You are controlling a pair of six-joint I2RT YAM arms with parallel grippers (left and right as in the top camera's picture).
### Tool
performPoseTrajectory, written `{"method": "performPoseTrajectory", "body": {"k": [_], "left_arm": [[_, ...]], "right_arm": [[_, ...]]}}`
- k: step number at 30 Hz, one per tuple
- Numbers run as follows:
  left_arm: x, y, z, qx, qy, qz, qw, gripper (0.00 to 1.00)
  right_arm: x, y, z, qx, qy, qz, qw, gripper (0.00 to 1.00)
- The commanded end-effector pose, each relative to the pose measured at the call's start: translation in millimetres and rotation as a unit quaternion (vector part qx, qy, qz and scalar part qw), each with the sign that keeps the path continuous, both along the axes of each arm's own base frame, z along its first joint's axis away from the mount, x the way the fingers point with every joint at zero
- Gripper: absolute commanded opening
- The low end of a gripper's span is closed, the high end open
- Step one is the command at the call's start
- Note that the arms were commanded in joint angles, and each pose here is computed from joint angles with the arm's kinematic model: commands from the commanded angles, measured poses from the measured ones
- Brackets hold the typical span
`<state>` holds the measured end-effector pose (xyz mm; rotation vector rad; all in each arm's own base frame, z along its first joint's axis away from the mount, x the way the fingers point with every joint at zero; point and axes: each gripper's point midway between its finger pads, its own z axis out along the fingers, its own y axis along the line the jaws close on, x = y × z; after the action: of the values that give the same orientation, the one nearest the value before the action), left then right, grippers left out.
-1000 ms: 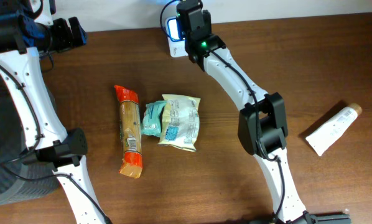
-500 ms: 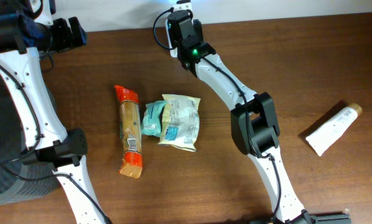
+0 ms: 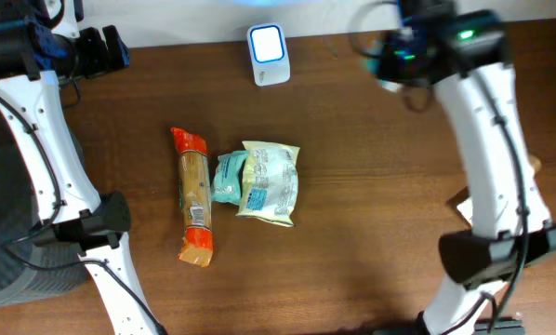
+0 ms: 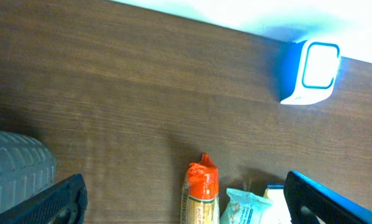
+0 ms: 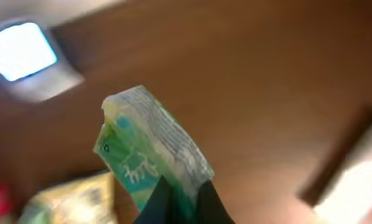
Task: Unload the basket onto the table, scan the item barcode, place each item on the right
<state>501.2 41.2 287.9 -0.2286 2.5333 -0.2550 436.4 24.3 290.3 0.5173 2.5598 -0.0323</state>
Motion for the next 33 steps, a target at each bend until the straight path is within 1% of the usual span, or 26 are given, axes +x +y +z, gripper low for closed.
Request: {"method": "performPoseTrajectory", "body": {"k": [1,2,4,6,7,9,10,11,12,13,15,16,17,18,20,21,23,25,26,28,30,33], "left_arm": [[-1.6,1.7,4.1,0.005,-0.005,-0.005,1.000,0.99],[-1.6,1.7,4.1,0.005,-0.005,-0.005,1.000,0.99],[-1.6,1.7,4.1,0.005,-0.005,-0.005,1.000,0.99],[-1.6,1.7,4.1,0.005,-0.005,-0.005,1.000,0.99],[-1.6,1.7,4.1,0.005,-0.005,-0.005,1.000,0.99],[-1.6,1.7,4.1,0.005,-0.005,-0.005,1.000,0.99],[-1.6,1.7,4.1,0.005,-0.005,-0.005,1.000,0.99],[-1.6,1.7,4.1,0.005,-0.005,-0.005,1.000,0.99],[-1.6,1.7,4.1,0.005,-0.005,-0.005,1.000,0.99],[-1.7,1.7,4.1,0.005,-0.005,-0.005,1.000,1.00],[-1.6,1.7,4.1,0.005,-0.005,-0.005,1.000,0.99],[-1.6,1.7,4.1,0.005,-0.005,-0.005,1.000,0.99],[-1.6,1.7,4.1,0.005,-0.005,-0.005,1.000,0.99],[-1.6,1.7,4.1,0.005,-0.005,-0.005,1.000,0.99],[-1.6,1.7,4.1,0.005,-0.005,-0.005,1.000,0.99],[-1.6,1.7,4.1,0.005,-0.005,-0.005,1.000,0.99],[-1.6,1.7,4.1,0.005,-0.005,-0.005,1.000,0.99],[-1.6,1.7,4.1,0.005,-0.005,-0.005,1.000,0.99],[-1.6,1.7,4.1,0.005,-0.005,-0.005,1.000,0.99],[-1.6,1.7,4.1,0.005,-0.005,-0.005,1.000,0.99],[-1.6,1.7,4.1,0.005,-0.005,-0.005,1.000,0.99],[-1.6,1.7,4.1,0.005,-0.005,-0.005,1.000,0.99]], "right_arm": [[-11.7,-82.1,-52.8,0.008,0.086,-0.131,0.988,0.04],[-17.7,-103.0,-73.0,0.010,0.115,-0.156,0.981,0.04],[-42.2,-143.8,-130.6,0.016,0.201,-0.206,0.957,0.04],[-61.3,-160.9,-167.7,0.023,0.250,-0.229,0.940,0.04],[-76.3,-169.9,-186.7,0.028,0.276,-0.243,0.930,0.04],[-89.3,-178.0,-193.4,0.033,0.294,-0.252,0.921,0.04],[-91.1,-182.0,-192.5,0.035,0.292,-0.258,0.920,0.13],[-90.8,-182.6,-192.1,0.039,0.291,-0.257,0.921,0.41],[-87.4,-173.4,-193.6,0.063,0.295,-0.214,0.929,0.71],[-84.0,-163.6,-194.4,0.086,0.295,-0.178,0.935,0.74],[-78.6,-146.4,-189.1,0.127,0.291,-0.122,0.940,0.74],[-74.3,-138.0,-178.4,0.144,0.284,-0.095,0.943,0.74],[-68.3,-125.9,-169.3,0.165,0.272,-0.062,0.946,0.72],[-56.6,-97.4,-155.3,0.200,0.248,0.013,0.948,0.72],[-41.9,-43.2,-141.8,0.231,0.214,0.141,0.938,0.73],[-36.5,-15.2,-140.0,0.225,0.202,0.209,0.930,0.74],[-20.6,46.3,-139.8,0.166,0.159,0.360,0.904,0.81],[-5.0,105.9,-138.4,0.116,0.114,0.435,0.885,0.88],[-5.0,136.1,-137.1,0.106,0.102,0.456,0.878,0.92],[-16.1,192.3,-137.7,0.123,0.102,0.455,0.876,0.93],[-39.9,236.1,-145.5,0.142,0.130,0.448,0.873,0.90],[-86.9,297.4,-164.5,0.148,0.177,0.465,0.854,0.88]]}}
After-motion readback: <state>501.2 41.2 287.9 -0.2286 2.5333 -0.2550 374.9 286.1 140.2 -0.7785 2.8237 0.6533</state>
